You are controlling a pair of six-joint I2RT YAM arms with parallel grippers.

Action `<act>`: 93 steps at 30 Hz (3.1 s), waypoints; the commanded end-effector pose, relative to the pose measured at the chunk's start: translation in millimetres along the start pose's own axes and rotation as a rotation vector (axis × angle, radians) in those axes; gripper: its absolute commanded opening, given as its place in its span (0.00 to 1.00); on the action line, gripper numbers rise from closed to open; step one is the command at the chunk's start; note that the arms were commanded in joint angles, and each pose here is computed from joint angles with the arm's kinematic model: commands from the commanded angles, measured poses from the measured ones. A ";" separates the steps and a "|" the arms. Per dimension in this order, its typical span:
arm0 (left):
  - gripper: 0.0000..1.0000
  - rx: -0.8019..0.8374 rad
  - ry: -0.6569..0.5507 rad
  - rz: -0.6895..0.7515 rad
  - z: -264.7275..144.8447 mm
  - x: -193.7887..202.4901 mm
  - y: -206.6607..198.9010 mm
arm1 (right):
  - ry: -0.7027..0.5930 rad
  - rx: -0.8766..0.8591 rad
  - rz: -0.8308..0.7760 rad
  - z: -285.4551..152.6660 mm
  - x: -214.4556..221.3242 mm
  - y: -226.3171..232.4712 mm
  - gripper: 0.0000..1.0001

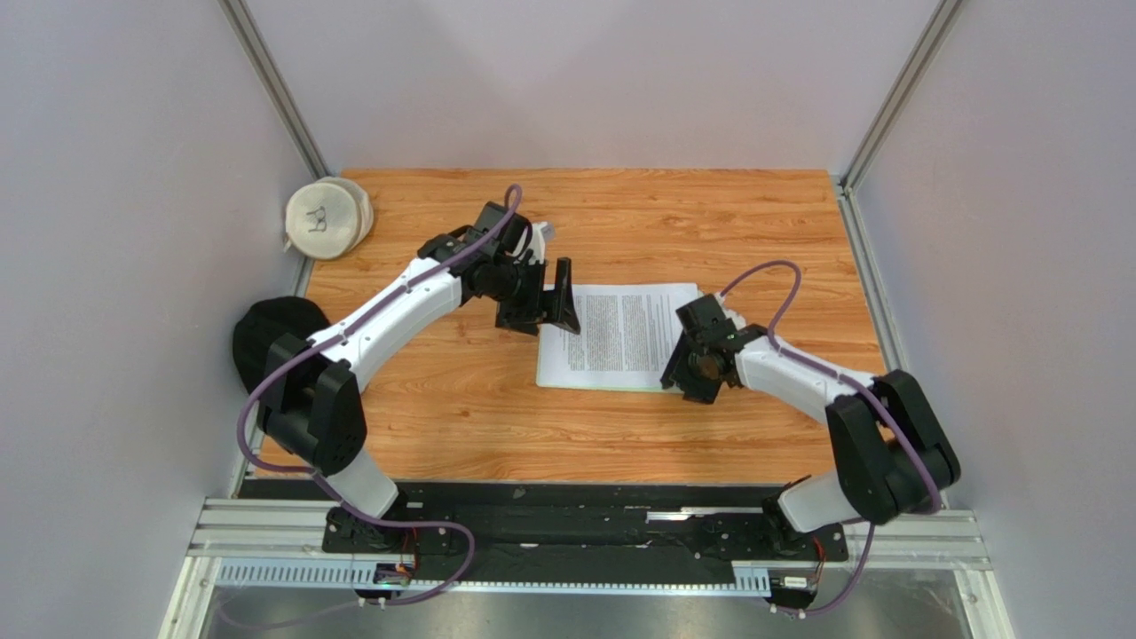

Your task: Put the files into the folder

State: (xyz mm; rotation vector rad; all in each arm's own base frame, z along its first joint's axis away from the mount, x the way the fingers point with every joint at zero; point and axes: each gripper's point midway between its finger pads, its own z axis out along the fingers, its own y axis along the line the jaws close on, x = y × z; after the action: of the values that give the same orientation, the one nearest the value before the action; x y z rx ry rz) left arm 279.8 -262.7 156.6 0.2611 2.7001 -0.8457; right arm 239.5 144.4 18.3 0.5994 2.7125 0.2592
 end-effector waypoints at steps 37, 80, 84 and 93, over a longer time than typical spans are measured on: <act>0.77 -0.126 0.110 -0.242 135.1 -103.1 118.1 | -0.065 -0.317 -0.214 -18.5 -132.2 53.0 0.61; 0.86 0.148 -0.184 -0.101 37.7 -162.7 -44.2 | -0.388 -0.118 -0.276 -151.9 -155.8 31.1 0.67; 0.86 0.149 -0.353 0.091 -98.0 -101.5 -90.5 | -0.375 -0.199 -0.370 -202.2 -99.6 41.9 0.68; 0.94 0.181 -0.752 0.224 -294.6 38.3 -85.8 | -0.744 -0.382 -0.295 -340.6 -76.8 -21.3 0.94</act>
State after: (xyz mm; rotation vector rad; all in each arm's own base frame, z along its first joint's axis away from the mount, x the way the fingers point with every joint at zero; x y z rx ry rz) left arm 171.6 -200.4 467.9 0.2971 1.7541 -1.0696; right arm 205.1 89.6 309.9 0.0749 2.1021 0.3752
